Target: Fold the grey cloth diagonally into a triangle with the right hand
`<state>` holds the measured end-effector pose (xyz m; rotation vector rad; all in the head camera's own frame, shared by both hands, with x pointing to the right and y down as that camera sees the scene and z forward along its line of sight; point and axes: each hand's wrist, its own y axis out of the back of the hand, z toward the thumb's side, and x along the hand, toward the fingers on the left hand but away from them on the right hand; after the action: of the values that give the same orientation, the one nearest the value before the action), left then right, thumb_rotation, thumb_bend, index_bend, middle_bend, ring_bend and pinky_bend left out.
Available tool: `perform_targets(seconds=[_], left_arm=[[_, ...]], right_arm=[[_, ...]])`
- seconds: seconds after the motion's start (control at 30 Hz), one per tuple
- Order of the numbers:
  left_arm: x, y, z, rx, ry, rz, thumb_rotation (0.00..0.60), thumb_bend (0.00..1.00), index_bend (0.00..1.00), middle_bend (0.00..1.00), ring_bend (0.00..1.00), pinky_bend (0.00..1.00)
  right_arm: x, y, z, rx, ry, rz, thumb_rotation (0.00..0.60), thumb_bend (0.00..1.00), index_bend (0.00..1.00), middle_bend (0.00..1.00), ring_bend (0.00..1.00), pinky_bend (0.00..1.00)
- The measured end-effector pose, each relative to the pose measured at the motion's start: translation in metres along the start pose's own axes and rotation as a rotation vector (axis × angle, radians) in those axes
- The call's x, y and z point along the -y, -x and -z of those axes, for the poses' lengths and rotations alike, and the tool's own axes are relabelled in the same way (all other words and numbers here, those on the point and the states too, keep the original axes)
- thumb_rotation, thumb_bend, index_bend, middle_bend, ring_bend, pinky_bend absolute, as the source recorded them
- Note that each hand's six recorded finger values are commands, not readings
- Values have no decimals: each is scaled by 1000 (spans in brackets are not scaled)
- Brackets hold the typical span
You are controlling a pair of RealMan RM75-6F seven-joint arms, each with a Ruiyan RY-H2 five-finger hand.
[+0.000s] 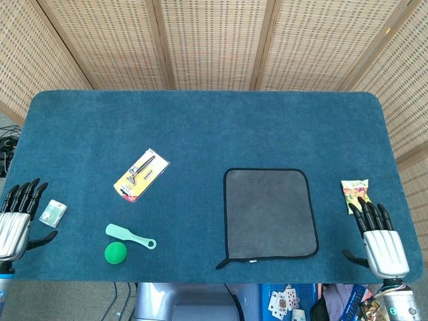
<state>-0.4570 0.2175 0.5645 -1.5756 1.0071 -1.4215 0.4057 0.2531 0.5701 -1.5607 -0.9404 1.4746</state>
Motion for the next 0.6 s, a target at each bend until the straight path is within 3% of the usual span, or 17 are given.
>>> perform_targets(seconds=[0.6], left_arm=[[-4,2,-1,1,10,-8,600,55,0,0,0,0]], right_arm=[[2,-4,-4,-6,1,-10,600,77,0,0,0,0]])
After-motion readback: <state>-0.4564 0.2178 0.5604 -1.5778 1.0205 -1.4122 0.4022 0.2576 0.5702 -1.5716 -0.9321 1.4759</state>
